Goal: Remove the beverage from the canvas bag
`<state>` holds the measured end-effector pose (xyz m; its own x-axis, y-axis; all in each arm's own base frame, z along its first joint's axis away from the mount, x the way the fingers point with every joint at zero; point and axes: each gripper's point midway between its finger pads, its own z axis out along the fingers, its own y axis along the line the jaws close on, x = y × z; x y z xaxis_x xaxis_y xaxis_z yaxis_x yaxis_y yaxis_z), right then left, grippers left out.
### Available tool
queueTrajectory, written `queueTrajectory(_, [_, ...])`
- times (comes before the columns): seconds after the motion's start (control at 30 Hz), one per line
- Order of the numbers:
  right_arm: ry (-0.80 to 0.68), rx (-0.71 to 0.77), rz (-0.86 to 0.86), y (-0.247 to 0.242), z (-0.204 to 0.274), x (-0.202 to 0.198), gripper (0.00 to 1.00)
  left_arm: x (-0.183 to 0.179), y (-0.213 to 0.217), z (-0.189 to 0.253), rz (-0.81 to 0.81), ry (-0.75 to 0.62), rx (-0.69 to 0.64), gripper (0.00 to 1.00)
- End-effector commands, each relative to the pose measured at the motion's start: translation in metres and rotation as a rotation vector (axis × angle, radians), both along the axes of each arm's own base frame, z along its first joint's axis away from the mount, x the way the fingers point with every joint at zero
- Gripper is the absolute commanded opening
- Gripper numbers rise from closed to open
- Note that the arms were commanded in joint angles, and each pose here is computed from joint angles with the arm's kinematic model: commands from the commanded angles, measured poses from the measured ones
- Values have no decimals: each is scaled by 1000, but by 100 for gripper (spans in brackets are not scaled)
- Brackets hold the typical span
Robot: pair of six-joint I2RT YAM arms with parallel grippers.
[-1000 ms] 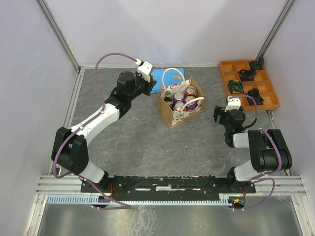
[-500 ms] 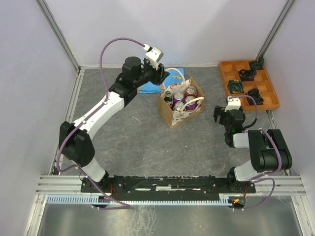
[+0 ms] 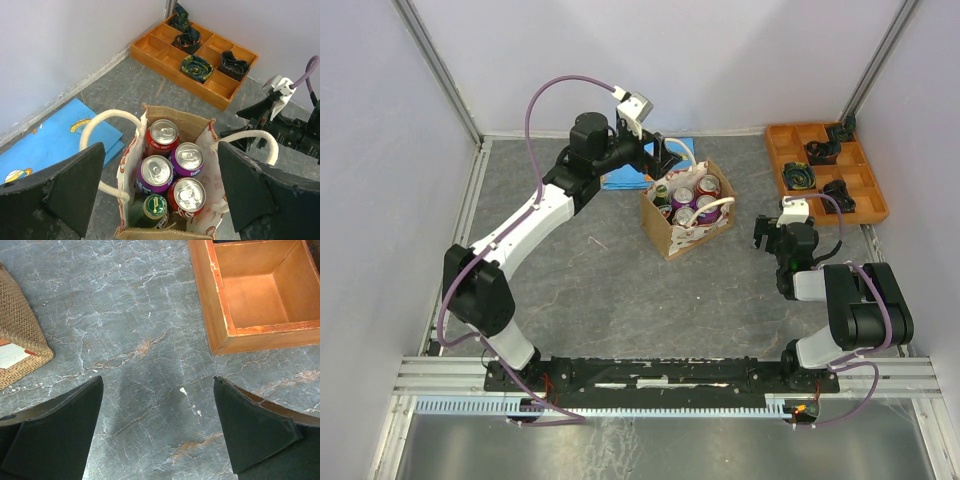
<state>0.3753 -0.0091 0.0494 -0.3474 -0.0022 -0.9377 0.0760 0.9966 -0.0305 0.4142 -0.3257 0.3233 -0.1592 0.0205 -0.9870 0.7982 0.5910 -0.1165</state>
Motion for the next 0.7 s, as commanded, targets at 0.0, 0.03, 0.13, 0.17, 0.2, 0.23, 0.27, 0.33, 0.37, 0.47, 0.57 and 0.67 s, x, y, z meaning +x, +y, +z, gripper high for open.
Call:
queueTrajectory(0.0, [-68, -1, 7, 1, 19, 13, 99, 2, -3, 17, 15, -17, -44, 100])
queueTrajectory(0.03, [-67, -1, 6, 0, 19, 13, 99, 0, -5, 16, 5, -21, -40, 98])
queueTrajectory(0.13, [-68, 0, 7, 1, 19, 13, 99, -3, -10, 15, -41, -29, -30, 78])
queueTrajectory(0.17, [-68, -1, 7, 1, 19, 13, 99, -3, -11, 15, -45, -27, -30, 66])
queueTrajectory(0.2, [-68, -1, 7, 0, 19, 13, 99, -3, -12, 15, -46, -27, -30, 55])
queueTrajectory(0.23, [-69, -1, 6, 0, 20, 13, 99, -3, -12, 14, -46, -27, -27, 45])
queueTrajectory(0.27, [-69, -1, 7, 1, 20, 13, 99, -3, -12, 14, -47, -32, -25, 31])
queueTrajectory(0.33, [-69, -1, 7, 1, 20, 13, 99, -3, -13, 14, -53, -46, -16, 4])
queueTrajectory(0.37, [-67, -1, 6, 1, 19, 13, 99, -3, -14, 13, -60, -55, -11, 3])
queueTrajectory(0.47, [-69, -1, 7, 0, 20, 13, 99, -6, -21, 11, -108, -74, 3, 4])
queueTrajectory(0.57, [-68, -1, 6, 0, 19, 13, 99, -6, -29, 1, -132, -53, 9, 19])
queueTrajectory(0.67, [-68, -1, 7, 1, 19, 13, 99, -6, -36, -13, -145, -16, 24, 12])
